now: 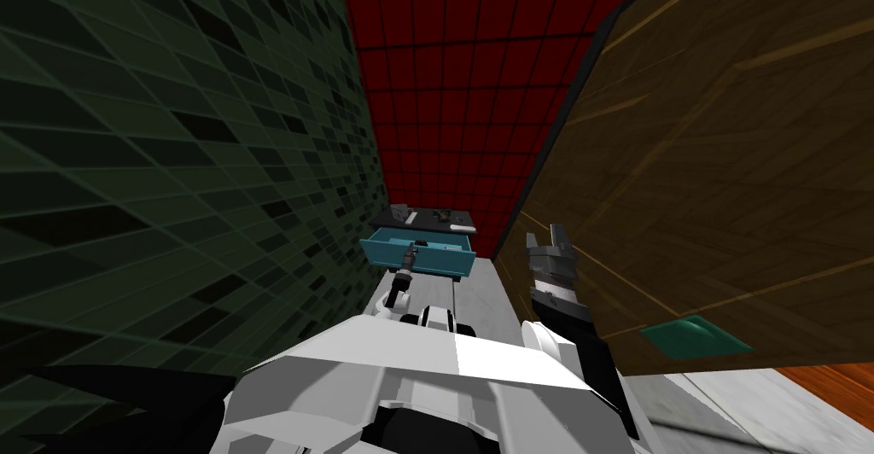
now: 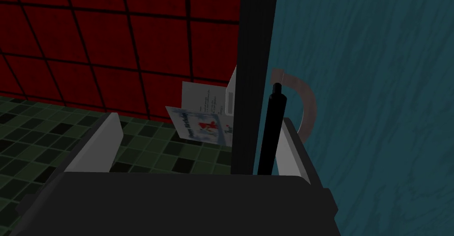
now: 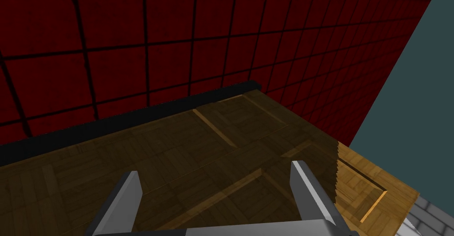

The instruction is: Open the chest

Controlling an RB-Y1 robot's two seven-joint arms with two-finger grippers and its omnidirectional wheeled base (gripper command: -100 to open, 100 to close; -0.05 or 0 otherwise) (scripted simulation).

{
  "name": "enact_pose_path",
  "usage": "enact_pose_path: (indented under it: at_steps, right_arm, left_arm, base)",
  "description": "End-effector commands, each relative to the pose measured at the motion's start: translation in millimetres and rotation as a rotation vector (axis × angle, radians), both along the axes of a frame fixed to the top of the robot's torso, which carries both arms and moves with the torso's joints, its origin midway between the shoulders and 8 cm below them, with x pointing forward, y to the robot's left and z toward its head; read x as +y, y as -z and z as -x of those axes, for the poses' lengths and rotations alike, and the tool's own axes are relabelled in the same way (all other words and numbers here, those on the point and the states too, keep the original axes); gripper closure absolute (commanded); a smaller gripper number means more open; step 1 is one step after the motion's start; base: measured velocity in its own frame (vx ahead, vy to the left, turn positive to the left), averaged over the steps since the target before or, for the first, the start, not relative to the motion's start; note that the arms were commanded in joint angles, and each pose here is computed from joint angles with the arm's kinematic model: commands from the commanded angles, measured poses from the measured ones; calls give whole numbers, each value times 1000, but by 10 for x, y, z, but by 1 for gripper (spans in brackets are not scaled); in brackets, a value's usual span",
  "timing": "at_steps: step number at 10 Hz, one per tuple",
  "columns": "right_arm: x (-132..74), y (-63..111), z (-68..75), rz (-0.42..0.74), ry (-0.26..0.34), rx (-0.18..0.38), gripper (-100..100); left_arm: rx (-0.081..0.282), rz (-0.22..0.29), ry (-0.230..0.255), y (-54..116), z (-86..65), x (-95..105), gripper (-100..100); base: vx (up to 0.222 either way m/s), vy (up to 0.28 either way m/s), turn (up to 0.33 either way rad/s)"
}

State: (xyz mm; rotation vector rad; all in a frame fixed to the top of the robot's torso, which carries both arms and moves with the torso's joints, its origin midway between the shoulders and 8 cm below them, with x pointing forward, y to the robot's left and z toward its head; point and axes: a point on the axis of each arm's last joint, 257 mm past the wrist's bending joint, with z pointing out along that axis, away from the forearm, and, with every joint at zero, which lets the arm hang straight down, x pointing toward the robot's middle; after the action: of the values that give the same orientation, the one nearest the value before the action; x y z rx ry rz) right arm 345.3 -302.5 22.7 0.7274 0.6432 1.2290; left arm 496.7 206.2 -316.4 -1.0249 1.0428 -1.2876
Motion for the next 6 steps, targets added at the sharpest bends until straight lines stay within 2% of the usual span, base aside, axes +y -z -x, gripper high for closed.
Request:
enact_pose_path:
  at_steps: [1,6]
  right_arm:
    - [0,0,0,0,0,0,0]
    - [0,0,0,0,0,0,0]
  left_arm:
    - [7,0,1,10,-12,-3,0]
    - [14,1,0,39,2,-3,0]
  base:
    - [0,0,0]
    - [0,0,0]
